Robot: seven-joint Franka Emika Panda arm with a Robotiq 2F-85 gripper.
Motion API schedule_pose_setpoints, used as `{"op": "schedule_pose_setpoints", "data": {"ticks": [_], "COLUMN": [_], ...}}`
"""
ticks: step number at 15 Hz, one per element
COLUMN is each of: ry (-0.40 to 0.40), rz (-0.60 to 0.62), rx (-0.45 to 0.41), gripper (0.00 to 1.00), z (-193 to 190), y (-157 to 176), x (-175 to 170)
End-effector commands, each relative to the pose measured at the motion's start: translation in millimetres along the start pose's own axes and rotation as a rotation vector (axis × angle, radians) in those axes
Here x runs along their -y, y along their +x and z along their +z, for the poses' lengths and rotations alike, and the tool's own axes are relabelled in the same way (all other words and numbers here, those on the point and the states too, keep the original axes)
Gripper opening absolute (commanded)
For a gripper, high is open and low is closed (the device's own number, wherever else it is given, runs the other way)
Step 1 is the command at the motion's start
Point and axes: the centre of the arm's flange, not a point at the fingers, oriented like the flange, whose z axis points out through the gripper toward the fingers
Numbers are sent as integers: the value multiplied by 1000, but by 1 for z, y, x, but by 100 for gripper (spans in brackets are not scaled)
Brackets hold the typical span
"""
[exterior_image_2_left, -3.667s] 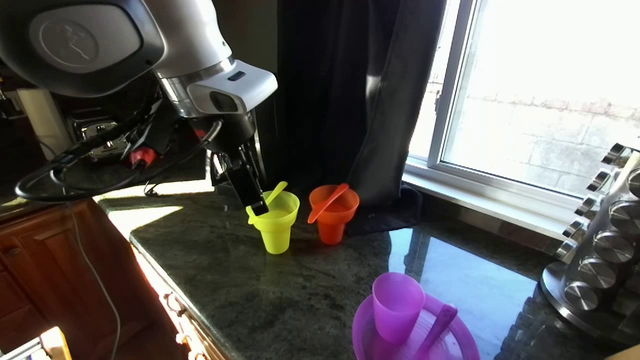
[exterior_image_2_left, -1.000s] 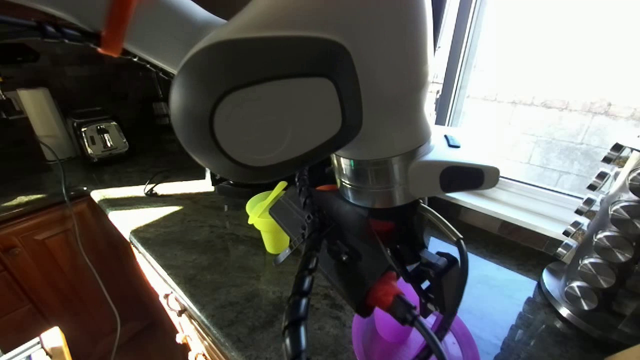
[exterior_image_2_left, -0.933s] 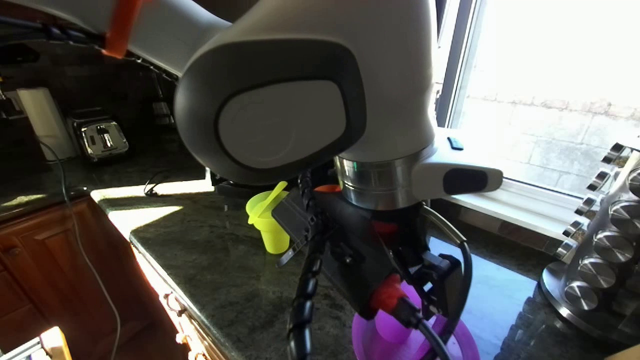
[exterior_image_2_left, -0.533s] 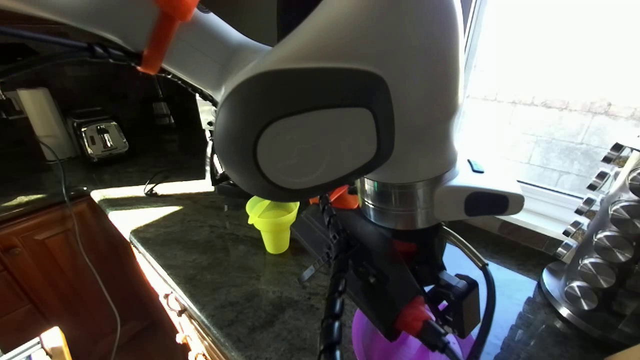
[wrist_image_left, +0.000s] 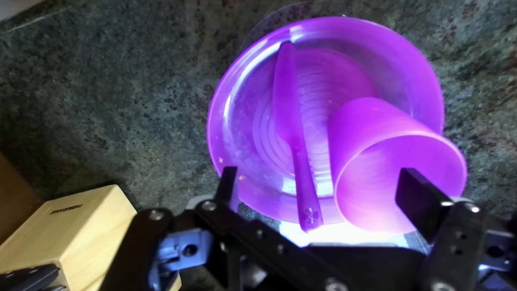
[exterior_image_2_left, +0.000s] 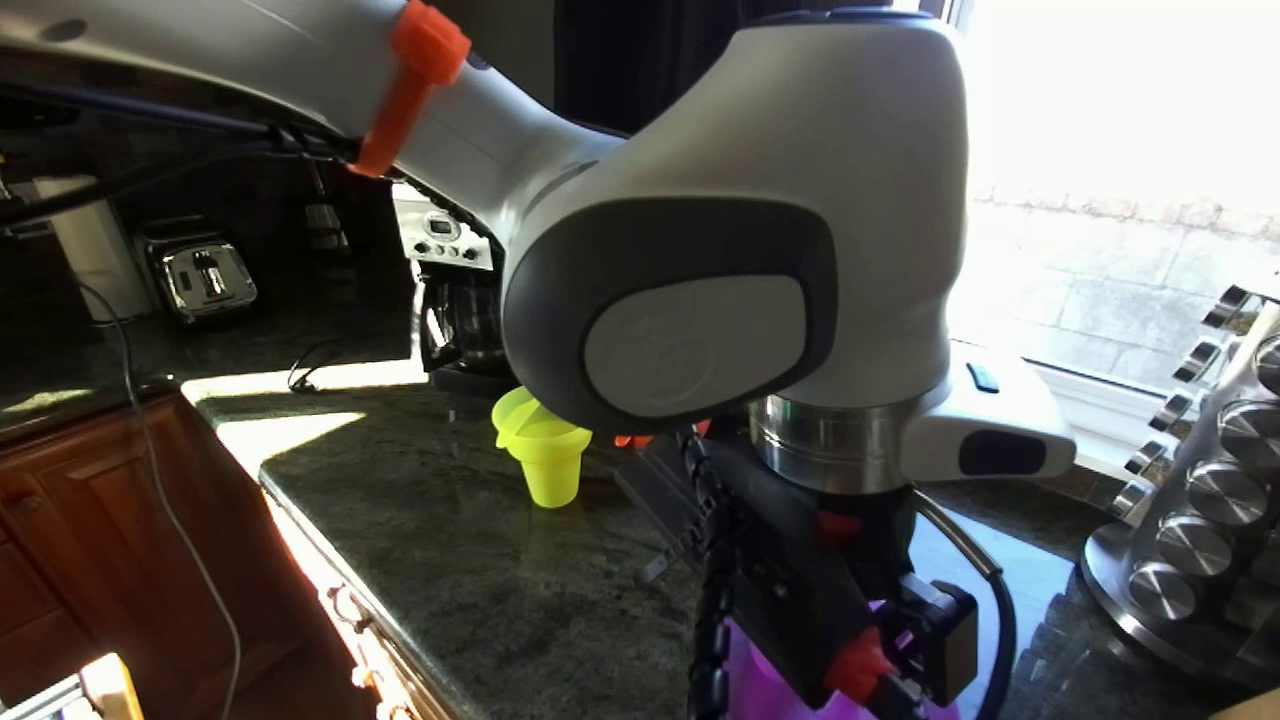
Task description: Unstack the purple items.
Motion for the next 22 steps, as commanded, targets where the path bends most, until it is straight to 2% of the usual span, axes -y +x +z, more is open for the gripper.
{"op": "schedule_pose_setpoints", "data": {"ticks": [1, 3, 4, 5, 7, 16, 22], "ry": [22, 28, 30, 32, 32, 41, 66], "rz": [7, 10, 9, 8, 4, -4, -11], "rx": [17, 22, 24, 27, 34, 36, -14], "gripper": [100, 100, 97, 76, 70, 1, 1], "z": [11, 15, 16, 18, 21, 23, 1], "y": [10, 13, 15, 16, 18, 24, 29], "x": [-3, 0, 1, 3, 6, 9, 7]}}
